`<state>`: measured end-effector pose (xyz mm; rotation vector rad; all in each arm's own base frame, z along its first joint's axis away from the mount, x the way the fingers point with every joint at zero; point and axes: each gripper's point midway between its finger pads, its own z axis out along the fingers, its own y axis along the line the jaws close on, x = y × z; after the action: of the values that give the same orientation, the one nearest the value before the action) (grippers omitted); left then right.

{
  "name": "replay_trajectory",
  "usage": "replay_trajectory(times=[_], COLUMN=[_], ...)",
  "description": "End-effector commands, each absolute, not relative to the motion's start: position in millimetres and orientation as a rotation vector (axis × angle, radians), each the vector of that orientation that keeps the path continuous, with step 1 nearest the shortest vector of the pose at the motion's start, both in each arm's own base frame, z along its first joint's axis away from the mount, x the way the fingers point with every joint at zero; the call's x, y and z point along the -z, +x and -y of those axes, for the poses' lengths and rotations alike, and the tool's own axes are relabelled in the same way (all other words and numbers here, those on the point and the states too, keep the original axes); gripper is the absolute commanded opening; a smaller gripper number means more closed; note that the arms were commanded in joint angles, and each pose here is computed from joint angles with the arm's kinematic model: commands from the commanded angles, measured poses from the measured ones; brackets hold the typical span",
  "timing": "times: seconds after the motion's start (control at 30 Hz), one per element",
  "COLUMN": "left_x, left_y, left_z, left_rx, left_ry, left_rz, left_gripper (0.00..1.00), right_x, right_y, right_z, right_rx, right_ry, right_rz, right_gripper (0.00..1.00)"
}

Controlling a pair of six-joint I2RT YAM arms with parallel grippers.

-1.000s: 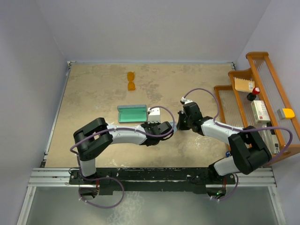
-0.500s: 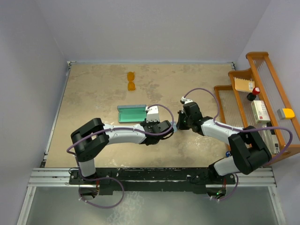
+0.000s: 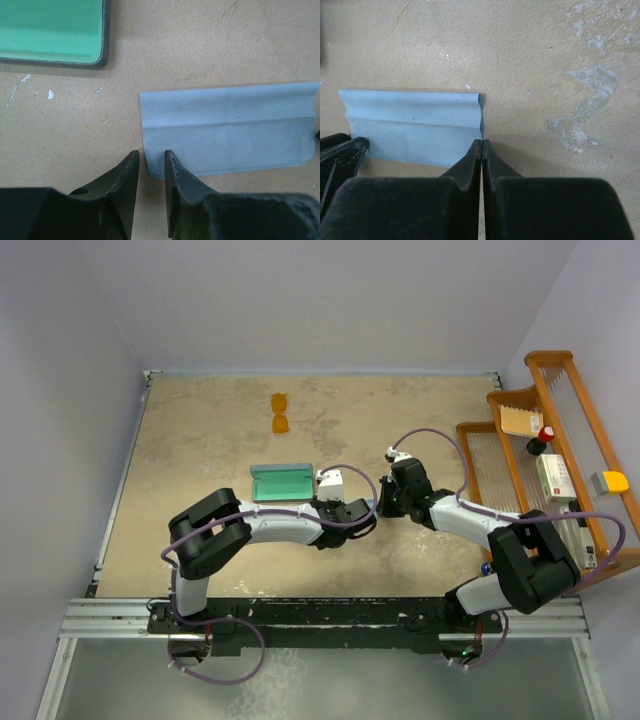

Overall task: Organize the sunglasses
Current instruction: Pick up the glasses cleaning cloth from the center of the board.

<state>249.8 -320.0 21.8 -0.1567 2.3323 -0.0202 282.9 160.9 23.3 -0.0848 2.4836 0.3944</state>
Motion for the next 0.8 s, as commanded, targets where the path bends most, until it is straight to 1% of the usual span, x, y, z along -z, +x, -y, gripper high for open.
replay_trajectory(times=[0.0,0.13,0.27,0.57,0.67,0.77], left_x=[-31,-24,-19,-11,-6,-4], left_y=[250,249,247,242,240,238], left_z=[325,328,330,330,332,334], left_rx=[0.044,0.04,0.041,0.036,0.044,0.058], left_ry=[-0.187,-0.174,-0.159,-0.142,-0.134,-0.128], left_rz=[-2.322,-2.34,-2.361,-2.392,-2.406,-2.415], left_gripper=[0.24,0.24,0.22,0.21,0.19,0.11], right_x=[-35,-35,-35,-34,-34,-34], right_y=[287,287,287,287,287,287], right_z=[-166,-166,-166,-165,-165,-164], right_rx=[-0.43,-0.43,-0.424,-0.423,-0.421,-0.415], right_ry=[-0.082,-0.082,-0.079,-0.077,-0.077,-0.074], right_rz=[-2.437,-2.438,-2.436,-2.439,-2.439,-2.44], right_gripper=[0.0,0.0,0.0,0.0,0.0,0.0])
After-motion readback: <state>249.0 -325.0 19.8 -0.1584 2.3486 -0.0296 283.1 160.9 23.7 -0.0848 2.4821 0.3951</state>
